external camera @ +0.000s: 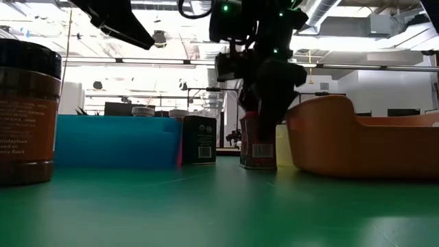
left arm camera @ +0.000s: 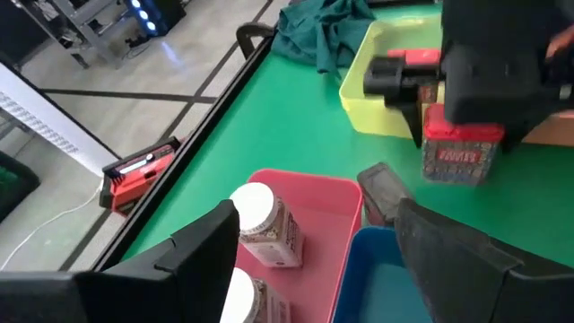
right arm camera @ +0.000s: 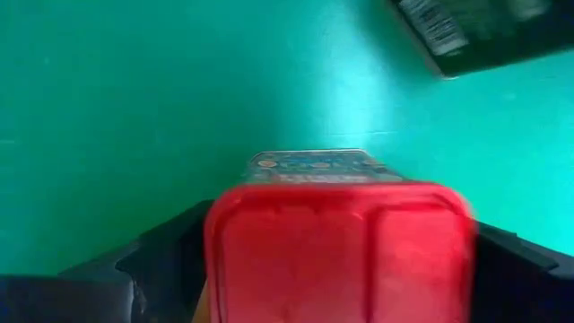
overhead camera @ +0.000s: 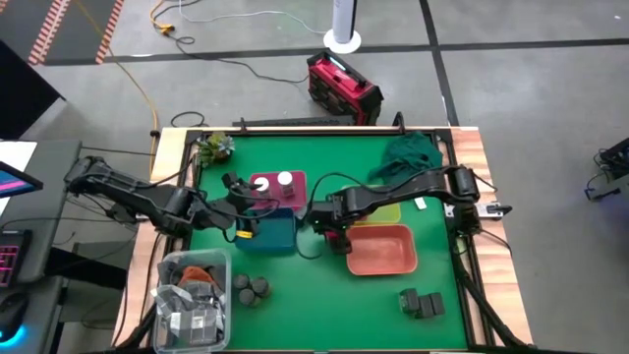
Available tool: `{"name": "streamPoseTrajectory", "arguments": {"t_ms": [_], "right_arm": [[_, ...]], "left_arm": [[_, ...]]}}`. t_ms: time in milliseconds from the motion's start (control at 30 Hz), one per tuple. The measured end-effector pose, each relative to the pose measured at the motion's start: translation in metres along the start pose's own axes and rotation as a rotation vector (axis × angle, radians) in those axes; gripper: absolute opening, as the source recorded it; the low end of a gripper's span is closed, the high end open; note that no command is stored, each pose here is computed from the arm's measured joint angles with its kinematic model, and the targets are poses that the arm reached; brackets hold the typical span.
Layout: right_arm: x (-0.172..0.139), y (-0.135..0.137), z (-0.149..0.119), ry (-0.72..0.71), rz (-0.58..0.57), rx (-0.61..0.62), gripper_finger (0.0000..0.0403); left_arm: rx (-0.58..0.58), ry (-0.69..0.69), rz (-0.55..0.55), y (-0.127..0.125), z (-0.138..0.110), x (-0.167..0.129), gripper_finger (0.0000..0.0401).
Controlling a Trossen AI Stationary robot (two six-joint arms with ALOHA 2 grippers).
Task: Sort spices by type
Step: Put the red seasoning can into the yellow bin
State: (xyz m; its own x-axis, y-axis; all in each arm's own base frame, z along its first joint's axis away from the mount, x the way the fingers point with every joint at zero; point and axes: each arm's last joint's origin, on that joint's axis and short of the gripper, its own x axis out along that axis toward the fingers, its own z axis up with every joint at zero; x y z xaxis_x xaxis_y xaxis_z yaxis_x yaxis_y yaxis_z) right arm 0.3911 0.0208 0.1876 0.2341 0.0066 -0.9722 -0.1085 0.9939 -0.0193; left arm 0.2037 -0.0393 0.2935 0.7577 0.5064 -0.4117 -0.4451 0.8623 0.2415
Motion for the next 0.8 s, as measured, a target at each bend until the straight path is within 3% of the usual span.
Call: {"name": "streamPoseTrajectory", "arguments": {"t_ms": [333,500,800], "right_arm": [[0.000,-0.002,0.003,-0.033,-0.003,-0.002,0.0327],[-0.002,-0.002,0.004,-0.028,-0.004,-0.022,0.0328],[-0.057,-0.008,0.022,-0.036,-0.129,-0.054,0.0330]], "left_arm": [[0.008,0.009,0.015,0.002,-0.001,-0.001,0.0283],[0.008,0.009,0.016,0.002,-0.001,-0.001,0.0283],[0.000,0.010,0.019,0.002,-0.001,-0.001,0.0283]]}}
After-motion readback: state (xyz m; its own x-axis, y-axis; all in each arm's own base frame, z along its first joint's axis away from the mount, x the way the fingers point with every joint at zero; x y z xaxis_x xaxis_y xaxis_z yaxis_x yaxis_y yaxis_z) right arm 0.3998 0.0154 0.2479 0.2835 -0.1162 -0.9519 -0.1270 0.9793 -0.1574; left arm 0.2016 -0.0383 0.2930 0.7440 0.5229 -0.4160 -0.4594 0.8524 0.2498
